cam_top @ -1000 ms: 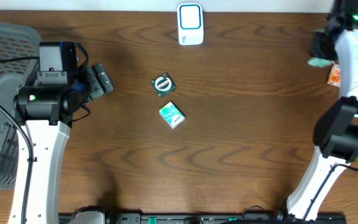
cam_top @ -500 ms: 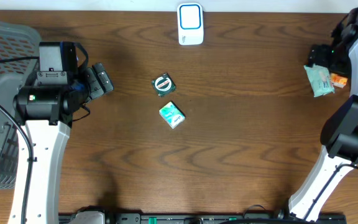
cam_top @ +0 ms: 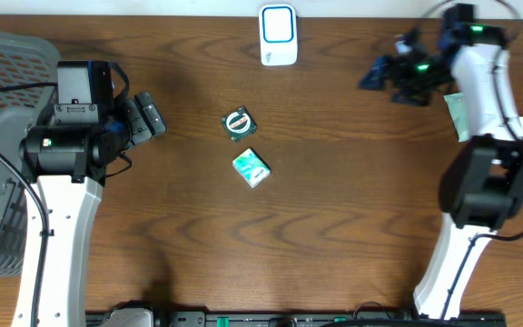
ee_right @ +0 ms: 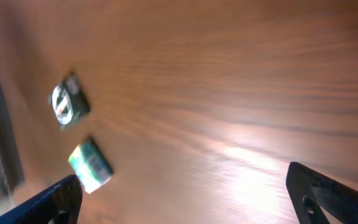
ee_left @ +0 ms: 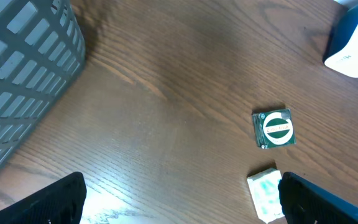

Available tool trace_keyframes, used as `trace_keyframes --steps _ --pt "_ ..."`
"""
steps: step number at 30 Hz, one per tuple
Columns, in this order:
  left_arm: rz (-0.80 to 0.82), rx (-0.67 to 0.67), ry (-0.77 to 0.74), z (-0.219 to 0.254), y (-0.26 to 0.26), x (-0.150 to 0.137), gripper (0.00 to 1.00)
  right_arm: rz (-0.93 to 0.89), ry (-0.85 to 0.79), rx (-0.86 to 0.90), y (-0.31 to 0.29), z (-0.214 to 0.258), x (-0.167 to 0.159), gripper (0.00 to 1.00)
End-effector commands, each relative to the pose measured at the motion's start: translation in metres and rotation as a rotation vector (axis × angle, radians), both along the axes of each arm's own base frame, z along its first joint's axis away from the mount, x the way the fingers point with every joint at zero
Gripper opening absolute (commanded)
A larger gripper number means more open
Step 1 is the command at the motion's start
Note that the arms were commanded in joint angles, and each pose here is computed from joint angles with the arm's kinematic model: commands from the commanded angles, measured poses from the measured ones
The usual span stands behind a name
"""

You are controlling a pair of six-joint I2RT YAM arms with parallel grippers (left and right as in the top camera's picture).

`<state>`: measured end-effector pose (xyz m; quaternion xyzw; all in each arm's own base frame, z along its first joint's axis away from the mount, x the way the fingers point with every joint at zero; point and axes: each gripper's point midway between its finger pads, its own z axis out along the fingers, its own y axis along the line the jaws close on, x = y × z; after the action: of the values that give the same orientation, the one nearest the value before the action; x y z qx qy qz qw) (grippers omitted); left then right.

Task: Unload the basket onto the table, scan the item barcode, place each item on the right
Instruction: 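Swing the right gripper left to the small green tissue pack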

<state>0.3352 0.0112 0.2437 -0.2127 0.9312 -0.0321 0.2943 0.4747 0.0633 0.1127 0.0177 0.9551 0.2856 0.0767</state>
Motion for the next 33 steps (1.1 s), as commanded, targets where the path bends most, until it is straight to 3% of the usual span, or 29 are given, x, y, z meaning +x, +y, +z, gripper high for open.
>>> trace_keyframes --steps 1,13,19,22,33 --pt "0.009 0.018 0.002 0.0 0.004 0.0 0.98 0.142 0.014 0.0 0.058 -0.006 -0.019 0.99" --pt "0.009 0.018 0.002 0.0 0.004 0.0 0.98 0.485 0.035 -0.104 0.191 -0.048 -0.092 0.98" --pt "0.009 0.018 0.002 0.0 0.004 0.0 0.98 0.625 -0.013 -0.228 0.233 -0.061 -0.124 0.82" --pt "0.009 0.018 0.002 0.0 0.004 0.0 0.98 0.676 -0.038 -0.28 0.247 -0.064 -0.137 0.79" --pt "0.009 0.018 0.002 0.0 0.004 0.0 0.98 0.653 -0.197 -0.817 0.233 -0.067 -0.143 0.78"
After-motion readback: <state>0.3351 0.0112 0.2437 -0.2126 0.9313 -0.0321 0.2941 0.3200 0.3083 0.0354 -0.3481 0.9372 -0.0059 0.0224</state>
